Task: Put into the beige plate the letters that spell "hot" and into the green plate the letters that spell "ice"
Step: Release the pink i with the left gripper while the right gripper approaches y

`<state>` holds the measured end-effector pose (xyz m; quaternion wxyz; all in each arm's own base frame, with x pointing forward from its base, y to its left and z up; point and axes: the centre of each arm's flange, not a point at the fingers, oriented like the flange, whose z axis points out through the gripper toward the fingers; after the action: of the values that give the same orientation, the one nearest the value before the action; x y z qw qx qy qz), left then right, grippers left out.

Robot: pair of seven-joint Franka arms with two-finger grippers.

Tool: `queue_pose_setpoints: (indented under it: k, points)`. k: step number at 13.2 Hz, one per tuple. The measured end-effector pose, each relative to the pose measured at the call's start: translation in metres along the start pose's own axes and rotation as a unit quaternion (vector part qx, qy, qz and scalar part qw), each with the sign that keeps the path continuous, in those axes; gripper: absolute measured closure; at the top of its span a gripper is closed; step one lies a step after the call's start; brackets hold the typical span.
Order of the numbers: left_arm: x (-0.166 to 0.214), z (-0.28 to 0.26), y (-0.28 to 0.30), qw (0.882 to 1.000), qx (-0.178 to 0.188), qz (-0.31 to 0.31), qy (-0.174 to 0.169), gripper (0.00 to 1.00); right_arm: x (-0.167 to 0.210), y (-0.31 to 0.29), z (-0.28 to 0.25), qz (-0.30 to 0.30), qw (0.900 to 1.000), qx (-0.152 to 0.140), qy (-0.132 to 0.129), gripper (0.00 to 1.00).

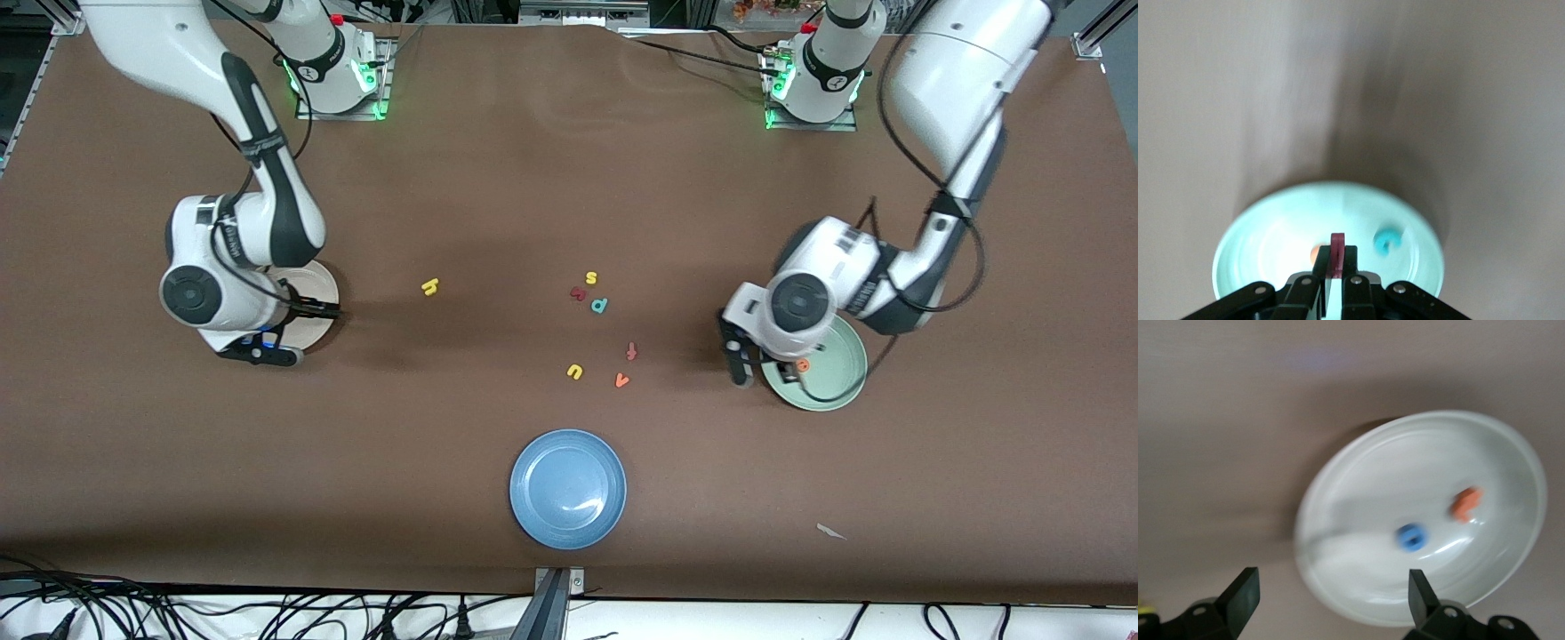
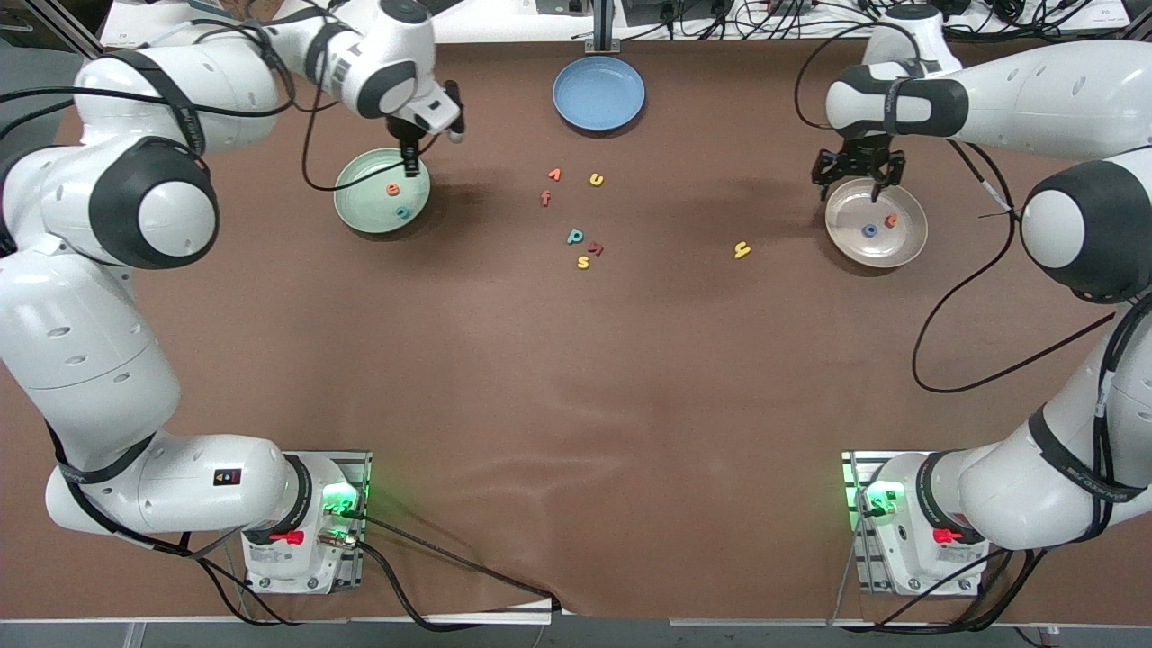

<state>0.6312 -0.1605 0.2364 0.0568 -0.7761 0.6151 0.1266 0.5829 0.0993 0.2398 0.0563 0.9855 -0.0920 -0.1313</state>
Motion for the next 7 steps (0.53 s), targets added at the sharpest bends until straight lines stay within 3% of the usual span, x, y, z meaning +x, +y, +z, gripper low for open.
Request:
queue_pose_setpoints:
  k: [2, 5, 7]
  points:
    - [-0.038, 0.024, -0.010, 1.000, -0.020, -0.018, -0.001, 0.90, -0.018, -0.043, -0.002, 0.012, 1.000, 0.005, -0.002, 0.01]
    - [-0.066, 0.061, -0.007, 0.999, -0.030, -0.032, 0.016, 0.90, -0.041, -0.086, 0.003, 0.013, 1.000, 0.011, -0.002, 0.01]
    - [-0.081, 0.084, -0.002, 0.998, -0.029, -0.039, 0.036, 0.90, -0.052, -0.106, 0.012, 0.058, 0.998, 0.019, 0.004, 0.02]
